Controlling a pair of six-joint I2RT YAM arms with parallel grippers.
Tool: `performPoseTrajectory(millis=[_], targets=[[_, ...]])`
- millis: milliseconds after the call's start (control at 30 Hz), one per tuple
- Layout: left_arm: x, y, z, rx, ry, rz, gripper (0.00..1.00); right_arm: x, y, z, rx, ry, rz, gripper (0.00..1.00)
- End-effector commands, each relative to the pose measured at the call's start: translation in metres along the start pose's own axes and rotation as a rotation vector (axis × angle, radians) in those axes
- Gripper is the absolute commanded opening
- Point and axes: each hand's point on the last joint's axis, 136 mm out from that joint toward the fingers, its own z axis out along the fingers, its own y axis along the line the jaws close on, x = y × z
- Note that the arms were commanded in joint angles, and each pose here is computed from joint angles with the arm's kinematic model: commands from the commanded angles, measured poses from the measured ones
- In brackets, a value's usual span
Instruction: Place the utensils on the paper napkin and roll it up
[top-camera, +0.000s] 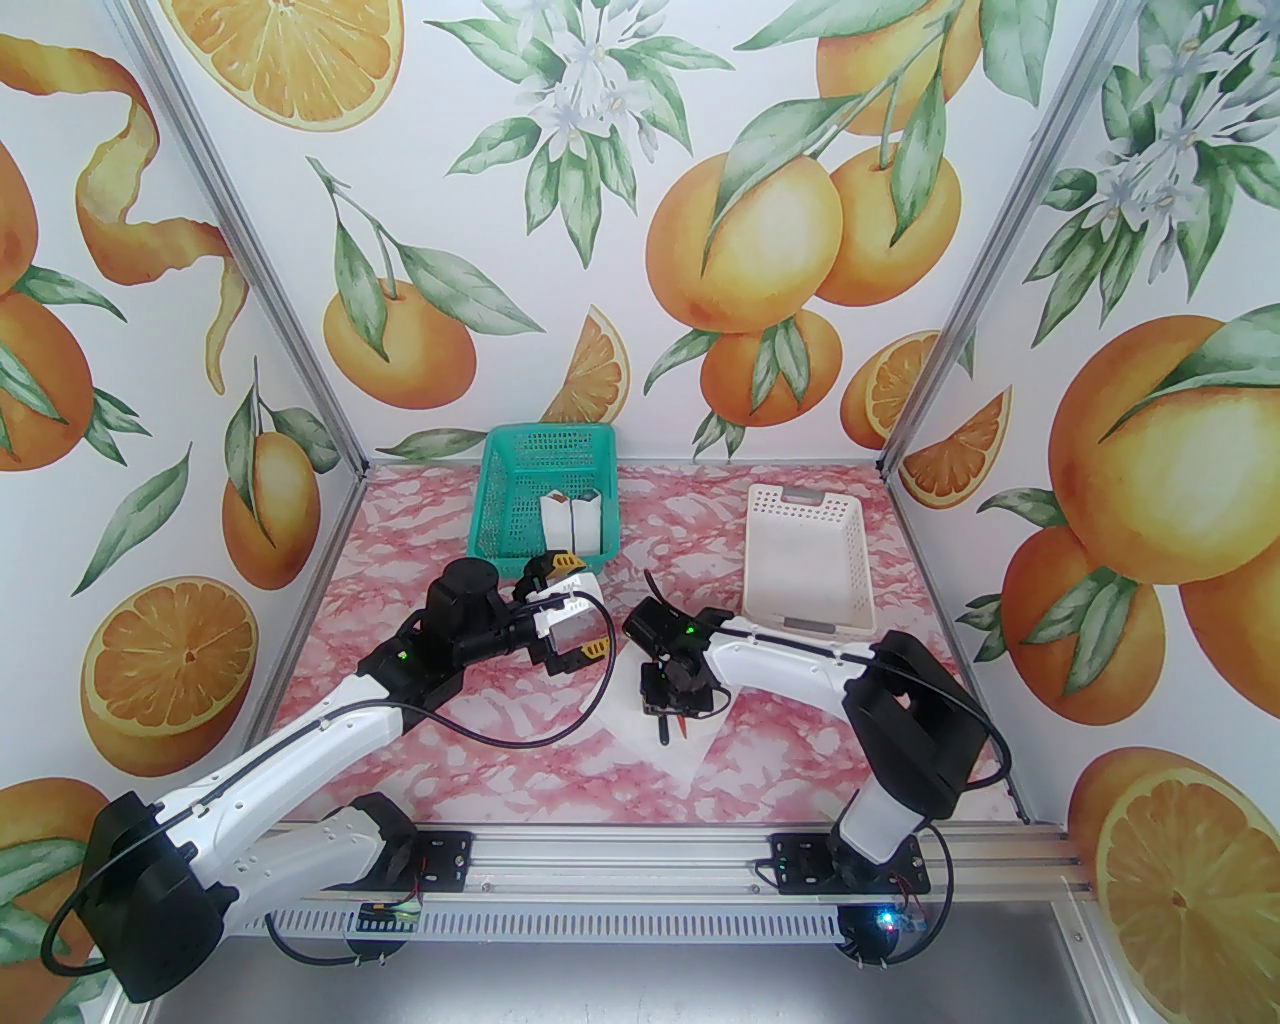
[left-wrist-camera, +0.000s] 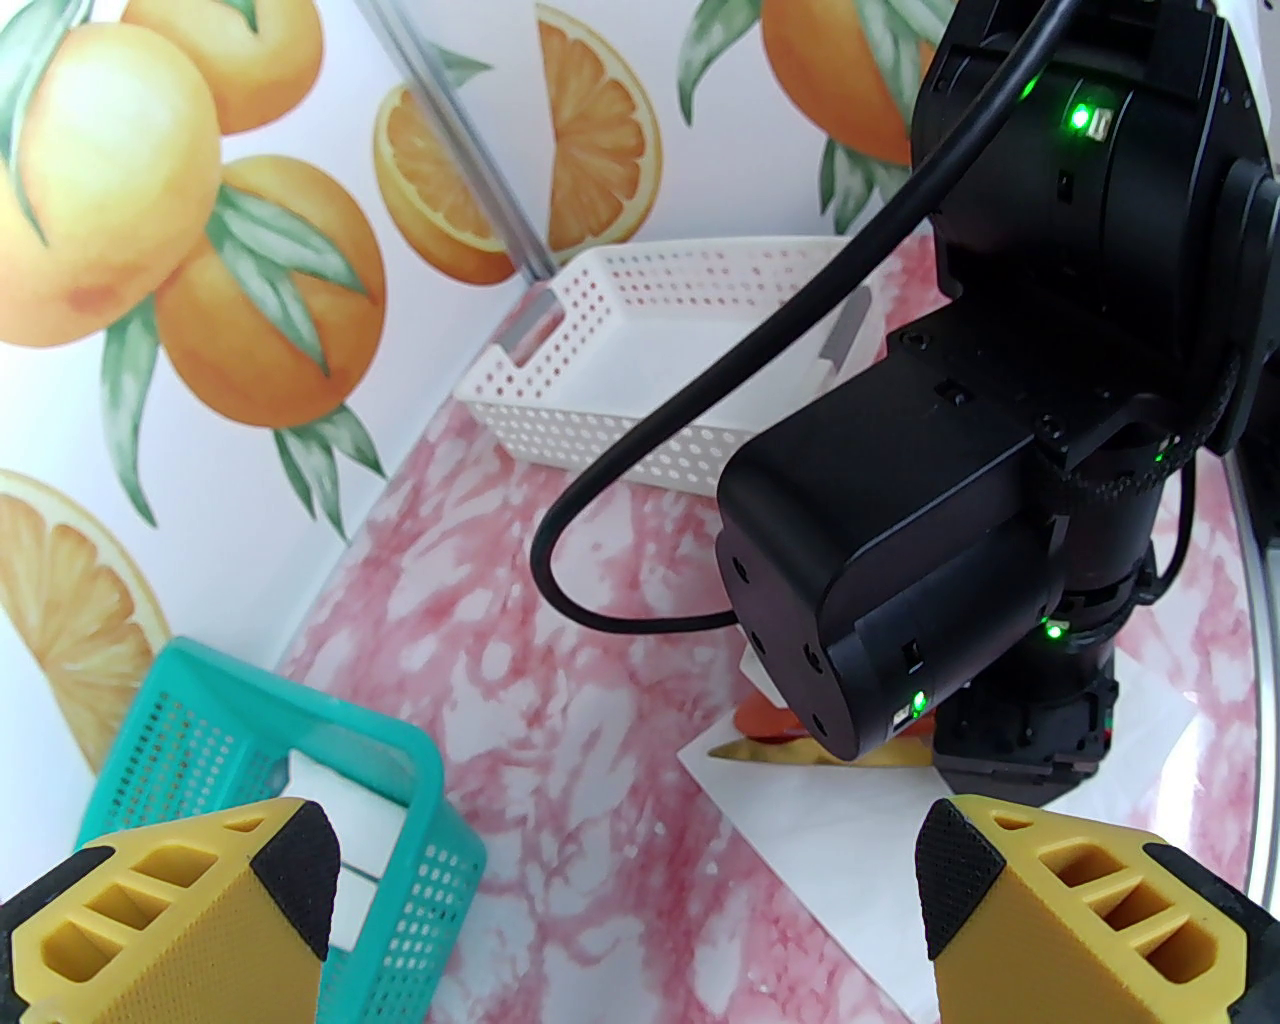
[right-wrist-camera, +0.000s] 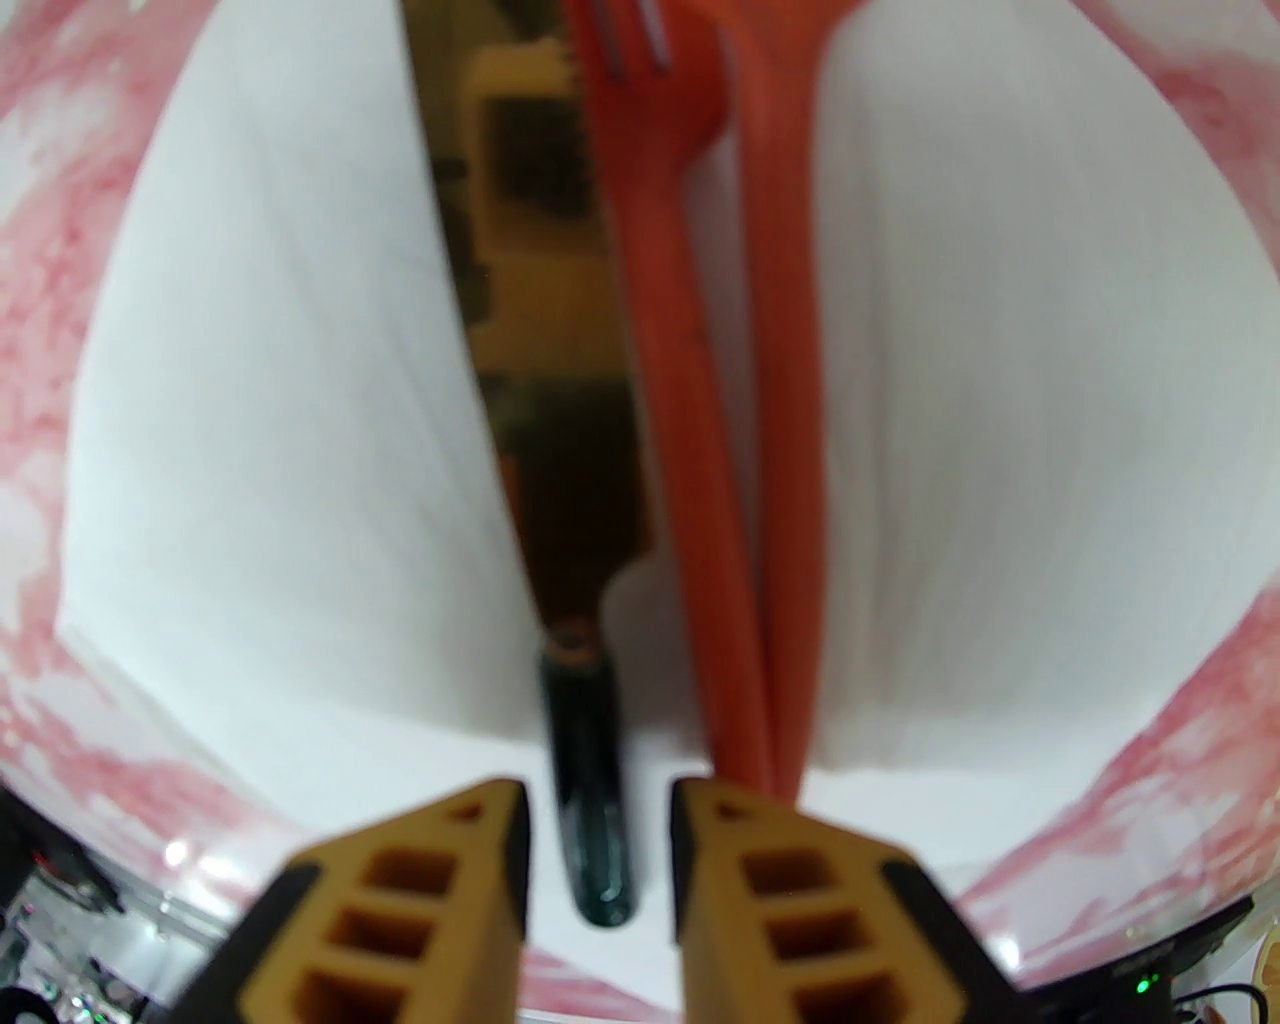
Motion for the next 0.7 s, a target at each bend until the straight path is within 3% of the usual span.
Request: performPoseTrajectory(millis=[0, 367, 500, 667], targets=[[-0.006, 0.003, -0.002, -0.017, -0.02, 0.029, 1.0, -0.011, 0.01, -0.03, -0.038, -0.077, -0.025, 0.35], [-0.002, 0.01, -0.005, -0.092, -0.039, 0.054, 1.0, -0.031, 0.003, -0.079, -0.135, -0.211, -0.005, 0.46], [-0.003, 0.01, -0.008, -0.109, -0.058, 0.07, 1.0, -0.032, -0.003, -0.077, -0.176, -0.206, 0.021, 0.45], [-0.008, 0.013, -0.01, -0.121, -0.073, 0.041, 1.0, -0.029, -0.013, -0.059, -0.14, -0.166, 0.006, 0.36]])
